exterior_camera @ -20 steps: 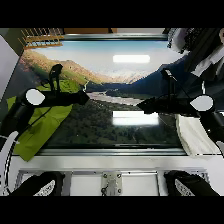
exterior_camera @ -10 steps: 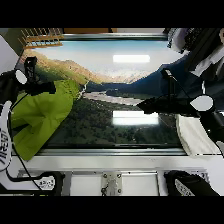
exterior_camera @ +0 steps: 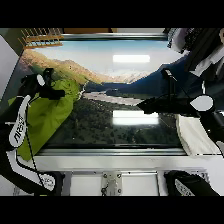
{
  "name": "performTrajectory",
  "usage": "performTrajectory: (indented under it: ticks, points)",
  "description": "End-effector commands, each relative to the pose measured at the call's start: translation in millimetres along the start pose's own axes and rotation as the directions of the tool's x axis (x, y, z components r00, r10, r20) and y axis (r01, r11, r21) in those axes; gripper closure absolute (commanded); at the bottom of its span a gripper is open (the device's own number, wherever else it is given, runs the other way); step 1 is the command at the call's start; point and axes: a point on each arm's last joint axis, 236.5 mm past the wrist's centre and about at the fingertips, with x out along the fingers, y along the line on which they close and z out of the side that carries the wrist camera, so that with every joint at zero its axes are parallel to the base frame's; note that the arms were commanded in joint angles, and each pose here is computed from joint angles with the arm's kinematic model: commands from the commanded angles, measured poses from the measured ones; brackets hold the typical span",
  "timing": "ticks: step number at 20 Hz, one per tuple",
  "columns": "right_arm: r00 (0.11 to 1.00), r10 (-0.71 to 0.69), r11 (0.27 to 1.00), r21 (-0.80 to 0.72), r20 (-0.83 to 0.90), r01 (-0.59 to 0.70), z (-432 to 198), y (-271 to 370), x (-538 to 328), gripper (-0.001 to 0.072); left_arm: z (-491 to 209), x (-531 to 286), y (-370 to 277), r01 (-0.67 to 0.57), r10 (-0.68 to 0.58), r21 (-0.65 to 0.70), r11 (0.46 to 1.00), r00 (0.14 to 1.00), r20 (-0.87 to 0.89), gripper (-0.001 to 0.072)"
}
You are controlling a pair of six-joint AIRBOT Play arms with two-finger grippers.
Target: Fold the clothes and pants, and hang the long-sleeved shirts on hangers.
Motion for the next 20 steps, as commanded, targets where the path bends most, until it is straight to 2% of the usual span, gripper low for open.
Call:
performTrajectory:
  ticks: [1,4,7,11,13,14,15,16,18,20]
  points:
    - [0.999,0.041,0.999,0.032,0.026,-0.042,6.4,9.9,-0.2,0.0672,11.5,-17.1,-42.7,0.046,-0.049,0.053,0.998,0.998,0.044,0.0703]
    - [0.990,0.121,0.989,0.081,0.077,-0.127,18.5,29.1,-2.9,0.0672,22.4,-71.2,-135.2,0.206,-0.222,0.122,0.971,0.967,0.128,0.0702]
    - [0.984,0.038,0.997,0.053,0.172,-0.047,44.1,3.6,-22.0,0.0676,-2.6,-127.7,-251.1,0.372,-0.414,0.267,0.889,0.902,0.120,0.0702]
    - [0.941,-0.114,0.987,0.141,0.318,0.072,70.6,-44.6,-81.9,0.0675,-74.8,-160.0,-371.2,0.436,-0.510,0.495,0.752,0.860,0.017,0.0702]
    - [0.910,-0.177,0.975,0.193,0.375,0.111,77.7,-59.5,-110.4,0.0676,-102.1,-157.2,-408.1,0.450,-0.528,0.555,0.699,0.849,-0.023,0.0701]
    - [0.896,-0.201,0.971,0.201,0.396,0.129,79.9,-64.0,-121.4,0.0675,-108.6,-153.3,-421.1,0.453,-0.537,0.571,0.684,0.843,-0.026,0.0546]
    - [0.887,-0.215,0.969,0.204,0.409,0.141,81.0,-66.0,-129.0,0.0675,-106.8,-150.3,-428.0,0.454,-0.546,0.572,0.683,0.838,-0.012,0.0106]
    - [0.882,-0.222,0.968,0.204,0.416,0.148,81.1,-66.2,-134.2,0.0676,-97.0,-149.0,-427.3,0.459,-0.554,0.540,0.706,0.832,0.017,0.0023]
    - [0.881,-0.220,0.969,0.199,0.418,0.148,80.8,-63.5,-136.3,0.0675,-58.5,-149.3,-400.4,0.458,-0.550,0.441,0.772,0.828,0.103,0.0027]
    - [0.895,-0.200,0.973,0.191,0.399,0.133,76.4,-58.5,-132.7,0.0676,-13.7,-141.2,-341.5,0.439,-0.502,0.299,0.847,0.846,0.179,0.0028]
